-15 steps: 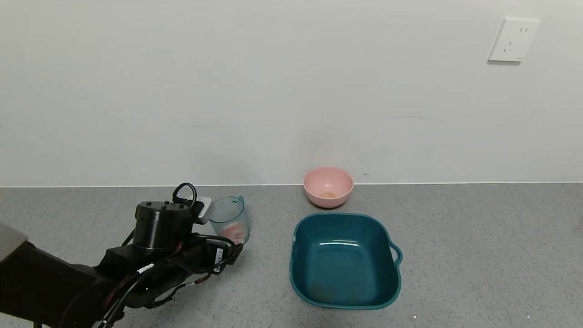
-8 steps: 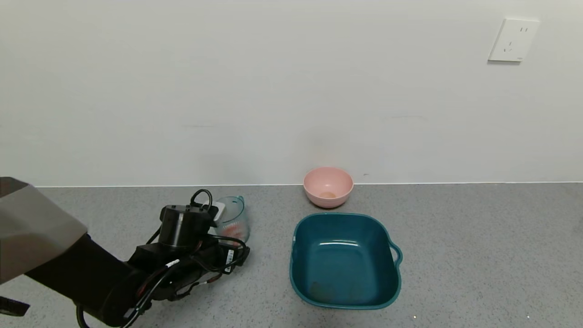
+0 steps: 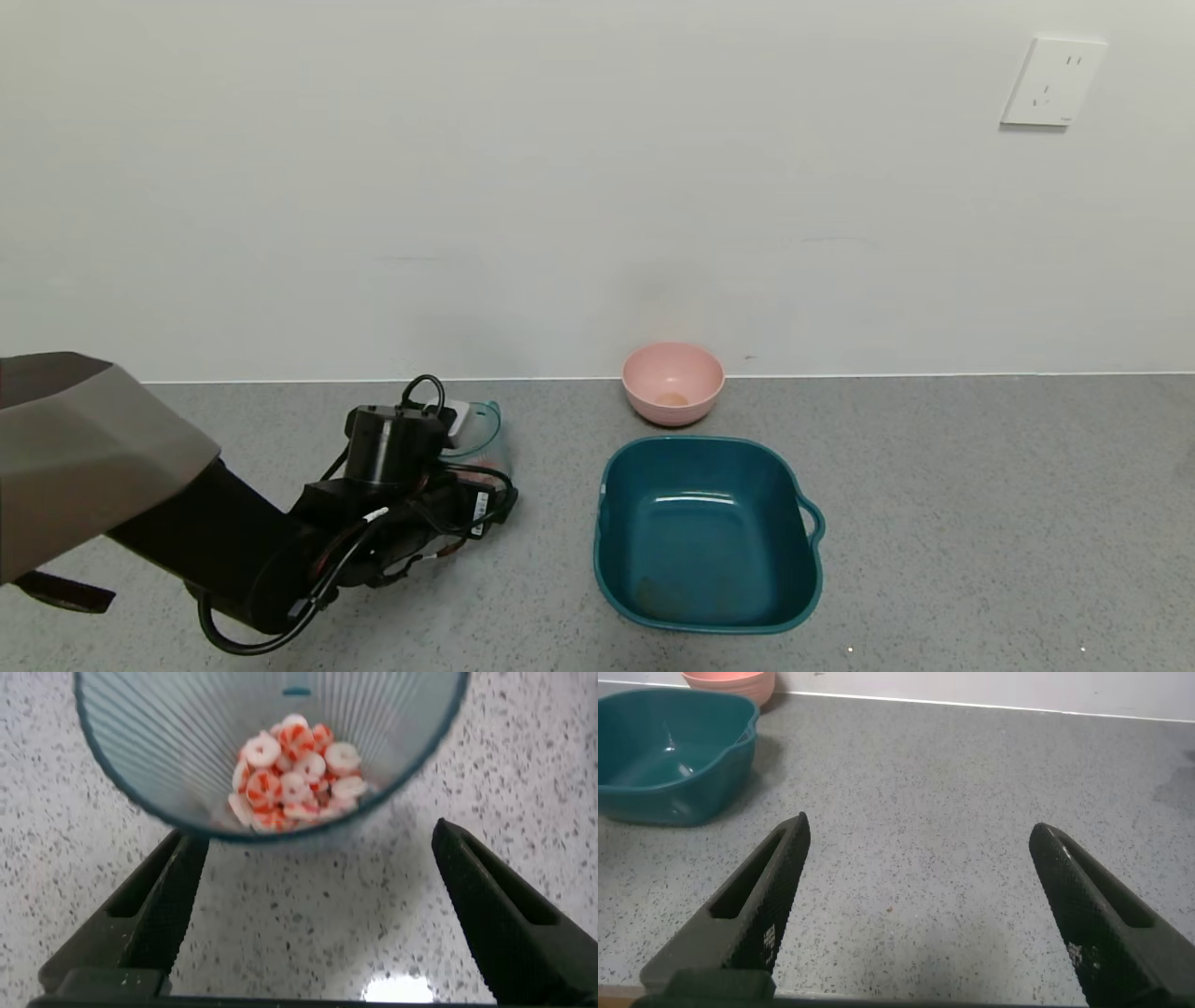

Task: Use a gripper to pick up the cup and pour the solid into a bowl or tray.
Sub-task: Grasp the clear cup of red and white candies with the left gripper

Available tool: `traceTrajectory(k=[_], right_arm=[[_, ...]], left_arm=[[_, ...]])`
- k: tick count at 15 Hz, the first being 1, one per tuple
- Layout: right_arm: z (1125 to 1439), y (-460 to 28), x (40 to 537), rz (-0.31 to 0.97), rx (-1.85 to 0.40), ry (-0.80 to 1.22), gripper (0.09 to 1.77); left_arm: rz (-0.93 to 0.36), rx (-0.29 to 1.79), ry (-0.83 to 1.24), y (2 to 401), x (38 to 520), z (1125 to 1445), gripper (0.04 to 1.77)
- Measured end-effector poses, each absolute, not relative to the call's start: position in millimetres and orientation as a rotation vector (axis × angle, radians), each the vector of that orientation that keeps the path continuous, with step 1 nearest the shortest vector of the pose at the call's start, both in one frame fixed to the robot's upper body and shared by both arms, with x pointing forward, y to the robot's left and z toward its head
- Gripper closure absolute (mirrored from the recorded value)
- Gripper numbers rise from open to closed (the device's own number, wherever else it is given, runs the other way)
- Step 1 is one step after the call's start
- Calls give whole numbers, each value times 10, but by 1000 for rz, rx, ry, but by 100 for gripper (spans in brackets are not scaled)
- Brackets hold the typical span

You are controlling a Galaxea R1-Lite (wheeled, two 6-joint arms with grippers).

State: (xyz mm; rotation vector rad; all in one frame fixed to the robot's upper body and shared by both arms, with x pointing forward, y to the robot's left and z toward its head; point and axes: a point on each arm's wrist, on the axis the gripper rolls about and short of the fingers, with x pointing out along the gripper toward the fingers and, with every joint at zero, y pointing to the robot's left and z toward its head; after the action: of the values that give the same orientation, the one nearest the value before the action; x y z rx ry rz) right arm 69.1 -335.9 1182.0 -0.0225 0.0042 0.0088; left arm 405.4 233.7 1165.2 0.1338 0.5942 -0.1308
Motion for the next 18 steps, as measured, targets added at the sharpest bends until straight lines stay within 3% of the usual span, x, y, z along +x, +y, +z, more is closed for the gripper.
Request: traceTrajectory(k=[16,18], right_arm=[[11820,-3359,691,9,-23,4,15],[11820,-3359,691,9,-23,4,15]], left_arm=[[-113,127,537,2325,4388,11671,9],[-114,135,535,2326,4404,11666,39]])
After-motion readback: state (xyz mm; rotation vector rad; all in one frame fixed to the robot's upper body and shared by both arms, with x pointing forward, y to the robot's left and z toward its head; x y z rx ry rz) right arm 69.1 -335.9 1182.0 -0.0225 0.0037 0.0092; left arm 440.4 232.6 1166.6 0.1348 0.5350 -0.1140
